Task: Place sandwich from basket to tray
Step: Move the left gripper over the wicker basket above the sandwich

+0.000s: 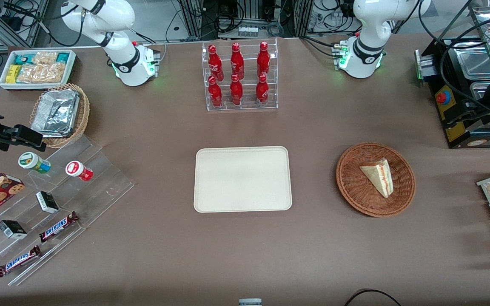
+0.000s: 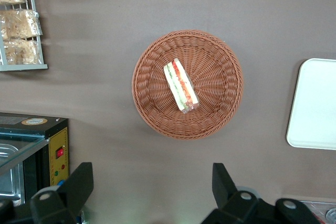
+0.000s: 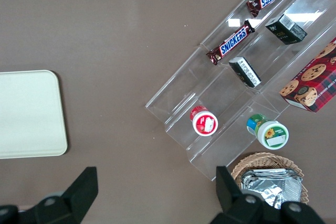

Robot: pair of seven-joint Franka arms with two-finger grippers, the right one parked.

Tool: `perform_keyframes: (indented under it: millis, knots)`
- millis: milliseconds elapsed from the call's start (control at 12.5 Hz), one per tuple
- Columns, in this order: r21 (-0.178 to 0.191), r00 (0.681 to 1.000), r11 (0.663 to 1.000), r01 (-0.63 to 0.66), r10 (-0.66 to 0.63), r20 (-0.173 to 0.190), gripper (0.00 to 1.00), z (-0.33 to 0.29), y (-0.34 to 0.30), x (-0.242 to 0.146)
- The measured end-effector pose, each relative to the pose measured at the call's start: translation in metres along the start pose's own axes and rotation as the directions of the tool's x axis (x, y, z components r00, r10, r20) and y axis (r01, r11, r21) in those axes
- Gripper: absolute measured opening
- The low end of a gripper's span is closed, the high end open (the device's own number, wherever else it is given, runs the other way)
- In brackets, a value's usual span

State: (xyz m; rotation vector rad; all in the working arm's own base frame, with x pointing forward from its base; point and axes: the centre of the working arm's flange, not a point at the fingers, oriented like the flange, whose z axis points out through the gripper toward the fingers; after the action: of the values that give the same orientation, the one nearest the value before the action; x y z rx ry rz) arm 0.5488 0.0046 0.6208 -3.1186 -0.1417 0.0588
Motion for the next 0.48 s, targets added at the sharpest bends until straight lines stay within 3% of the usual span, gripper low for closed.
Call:
perform_keyframes:
  millis: [482]
  knots:
    - [-0.009,1.0,1.0,-0.002,0.002,0.013,1.0,0.0054,0.002,0.0018]
